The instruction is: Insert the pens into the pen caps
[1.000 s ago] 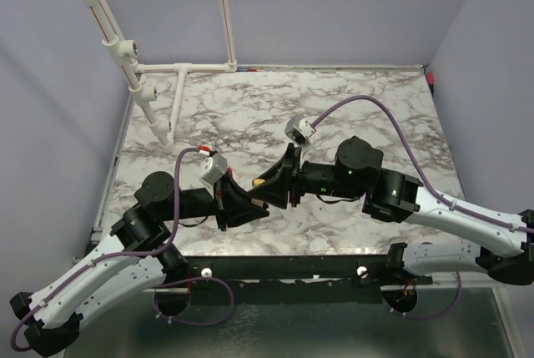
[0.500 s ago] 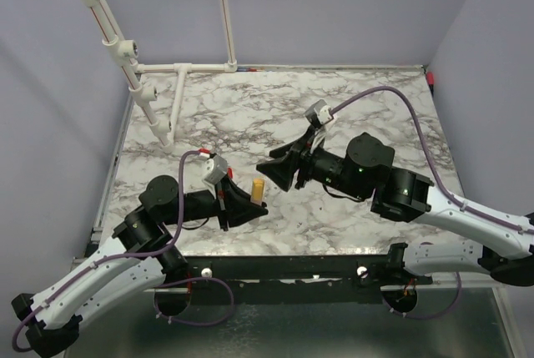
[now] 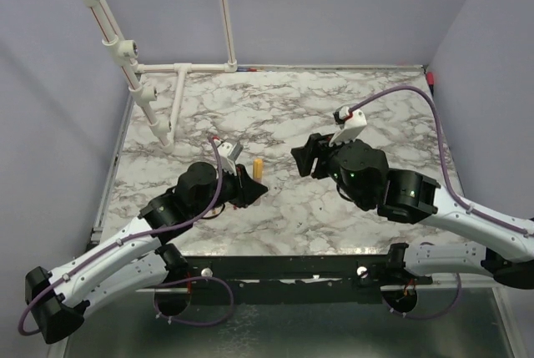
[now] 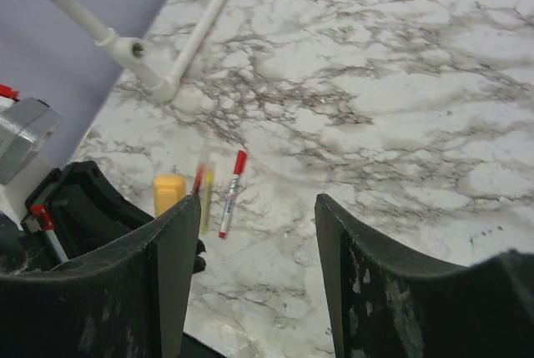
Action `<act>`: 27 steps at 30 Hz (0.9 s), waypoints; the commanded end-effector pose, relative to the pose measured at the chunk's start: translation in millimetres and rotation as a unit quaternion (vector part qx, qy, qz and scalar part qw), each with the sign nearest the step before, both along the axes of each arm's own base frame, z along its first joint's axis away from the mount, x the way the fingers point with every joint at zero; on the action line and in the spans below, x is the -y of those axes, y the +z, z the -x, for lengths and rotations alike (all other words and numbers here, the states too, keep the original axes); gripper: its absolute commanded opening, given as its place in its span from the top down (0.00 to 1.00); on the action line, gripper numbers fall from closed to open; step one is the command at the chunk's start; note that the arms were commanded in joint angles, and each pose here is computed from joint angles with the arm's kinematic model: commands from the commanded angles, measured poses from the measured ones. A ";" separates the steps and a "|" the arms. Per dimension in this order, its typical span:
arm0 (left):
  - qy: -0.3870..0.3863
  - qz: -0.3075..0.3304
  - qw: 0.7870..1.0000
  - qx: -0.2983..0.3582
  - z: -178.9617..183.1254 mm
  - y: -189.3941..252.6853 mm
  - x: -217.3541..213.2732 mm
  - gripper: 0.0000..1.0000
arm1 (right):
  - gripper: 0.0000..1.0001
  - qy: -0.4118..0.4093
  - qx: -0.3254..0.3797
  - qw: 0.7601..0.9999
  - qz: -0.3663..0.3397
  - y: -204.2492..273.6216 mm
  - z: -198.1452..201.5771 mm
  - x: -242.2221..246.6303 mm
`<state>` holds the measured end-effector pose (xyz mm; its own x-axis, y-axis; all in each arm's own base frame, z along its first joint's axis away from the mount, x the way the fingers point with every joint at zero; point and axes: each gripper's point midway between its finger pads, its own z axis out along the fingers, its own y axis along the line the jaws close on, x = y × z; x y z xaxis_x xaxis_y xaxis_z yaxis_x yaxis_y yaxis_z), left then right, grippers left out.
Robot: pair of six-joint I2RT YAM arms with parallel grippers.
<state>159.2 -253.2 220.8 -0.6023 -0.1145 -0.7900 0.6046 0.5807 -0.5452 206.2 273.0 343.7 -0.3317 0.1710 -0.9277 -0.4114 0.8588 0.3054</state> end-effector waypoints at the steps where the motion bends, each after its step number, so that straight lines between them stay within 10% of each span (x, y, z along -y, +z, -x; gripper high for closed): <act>1: 0.115 -0.018 0.993 -0.028 -32.3 -14.9 -15.4 1.00 | 0.39 -0.084 -0.050 0.994 0.055 -44.4 -8.6 34.1; 27: 0.305 -0.199 0.918 -0.156 -81.9 -150.8 -38.8 1.00 | 0.32 -0.022 -0.255 0.947 0.195 -203.6 12.9 32.6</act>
